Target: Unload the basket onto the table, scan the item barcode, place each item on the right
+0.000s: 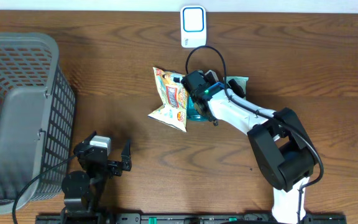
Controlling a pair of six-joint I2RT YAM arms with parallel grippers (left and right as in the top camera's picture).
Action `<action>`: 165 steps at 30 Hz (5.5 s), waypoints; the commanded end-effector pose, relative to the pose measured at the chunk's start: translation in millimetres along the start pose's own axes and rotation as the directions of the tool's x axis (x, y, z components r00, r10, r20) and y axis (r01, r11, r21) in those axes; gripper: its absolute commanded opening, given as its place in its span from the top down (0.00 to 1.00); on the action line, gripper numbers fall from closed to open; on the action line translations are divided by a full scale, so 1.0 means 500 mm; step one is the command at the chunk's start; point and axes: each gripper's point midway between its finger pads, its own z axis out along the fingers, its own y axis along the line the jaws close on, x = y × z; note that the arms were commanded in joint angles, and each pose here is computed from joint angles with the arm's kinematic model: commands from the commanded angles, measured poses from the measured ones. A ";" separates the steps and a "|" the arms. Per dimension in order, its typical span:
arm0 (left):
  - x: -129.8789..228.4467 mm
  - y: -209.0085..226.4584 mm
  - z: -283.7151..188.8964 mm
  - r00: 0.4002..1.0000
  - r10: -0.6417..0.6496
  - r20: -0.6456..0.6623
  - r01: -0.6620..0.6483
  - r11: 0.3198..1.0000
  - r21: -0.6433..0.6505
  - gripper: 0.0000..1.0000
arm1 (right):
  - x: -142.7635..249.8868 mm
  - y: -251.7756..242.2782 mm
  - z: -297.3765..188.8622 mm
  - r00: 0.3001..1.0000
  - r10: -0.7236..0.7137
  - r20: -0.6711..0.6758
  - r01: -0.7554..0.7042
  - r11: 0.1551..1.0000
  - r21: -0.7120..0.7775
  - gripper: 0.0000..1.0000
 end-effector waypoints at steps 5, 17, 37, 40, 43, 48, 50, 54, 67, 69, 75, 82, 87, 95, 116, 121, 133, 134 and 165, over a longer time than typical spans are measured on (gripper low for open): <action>0.022 0.001 0.003 1.000 0.006 -0.031 -0.006 1.000 0.000 0.02 | -0.020 -0.003 0.017 0.995 0.095 0.034 -0.096 0.995 0.023 0.16; 0.022 0.001 0.003 1.000 0.006 -0.030 -0.006 1.000 0.000 0.02 | 0.029 -0.014 0.055 0.948 0.308 -0.074 -0.309 0.951 0.006 0.28; 0.022 0.001 0.003 1.000 0.006 -0.031 -0.006 1.000 0.000 0.02 | 0.075 0.051 0.115 0.943 0.285 -0.175 -0.291 0.957 -0.011 0.99; 0.022 0.001 0.003 1.000 0.006 -0.031 -0.006 1.000 0.000 0.02 | 0.063 0.092 0.101 0.942 0.253 -0.220 -0.292 0.941 -0.172 0.99; 0.022 0.001 0.003 1.000 0.006 -0.031 -0.006 1.000 0.000 0.02 | 0.030 0.110 0.052 0.937 0.234 -0.261 -0.318 0.879 -0.354 0.99; 0.022 0.001 0.003 1.000 0.006 -0.030 -0.006 1.000 0.000 0.02 | -0.045 0.121 -0.116 0.965 0.127 -0.227 -0.259 0.558 -0.788 0.99; 0.022 0.001 0.003 1.000 0.006 -0.031 -0.006 1.000 0.000 0.02 | -0.053 0.107 -0.170 0.972 0.109 -0.209 -0.236 0.419 -0.877 0.99; 0.022 0.001 0.003 1.000 0.006 -0.030 -0.006 1.000 0.000 0.02 | -0.032 0.077 -0.218 0.972 0.079 -0.220 -0.232 0.219 -0.948 0.99; 0.022 0.001 0.003 1.000 0.006 -0.031 -0.006 1.000 0.000 0.02 | -0.036 -0.009 -0.350 0.971 0.193 -0.137 -0.073 -0.308 -0.949 0.99; 0.022 0.001 0.003 1.000 0.006 -0.031 -0.006 1.000 0.000 0.02 | -0.046 -0.023 -0.381 0.963 0.229 -0.138 -0.039 -0.391 -0.920 0.99; 0.022 0.001 0.003 1.000 0.006 -0.031 -0.006 1.000 0.000 0.02 | -0.050 -0.050 -0.438 0.945 0.309 -0.110 0.063 -0.500 -0.864 0.99; 0.022 0.001 0.003 1.000 0.006 -0.031 -0.006 1.000 0.000 0.02 | -0.020 -0.054 -0.469 0.924 0.381 0.042 0.229 -0.461 -0.857 0.99; 0.022 0.001 0.003 1.000 0.006 -0.031 -0.006 1.000 0.000 0.02 | -0.004 -0.033 -0.472 0.919 0.380 0.107 0.282 -0.442 -0.851 0.99; 0.022 0.001 0.003 1.000 0.006 -0.031 -0.006 1.000 0.000 0.02 | 0.048 0.013 -0.492 0.929 0.343 0.140 0.297 -0.464 -0.835 0.99; 0.022 0.001 0.003 1.000 0.006 -0.030 -0.006 1.000 0.000 0.02 | 0.257 -0.021 -0.661 0.825 0.429 0.367 0.525 -0.347 -0.777 0.99; 0.022 0.001 0.003 1.000 0.006 -0.031 -0.006 1.000 0.000 0.02 | 0.256 -0.019 -0.658 0.796 0.440 0.415 0.570 -0.314 -0.760 0.99; 0.022 0.001 0.003 1.000 0.006 -0.031 -0.006 1.000 0.000 0.02 | 0.169 0.022 -0.500 0.884 0.279 0.376 0.405 -0.055 -0.912 0.99; 0.022 0.001 0.003 1.000 0.006 -0.031 -0.006 1.000 0.000 0.02 | 0.151 0.022 -0.468 0.912 0.265 0.312 0.321 0.010 -0.947 0.99; 0.022 0.001 0.003 1.000 0.006 -0.031 -0.006 1.000 0.000 0.02 | -0.221 -0.104 -0.139 0.928 0.256 0.271 -0.065 0.827 -0.559 0.99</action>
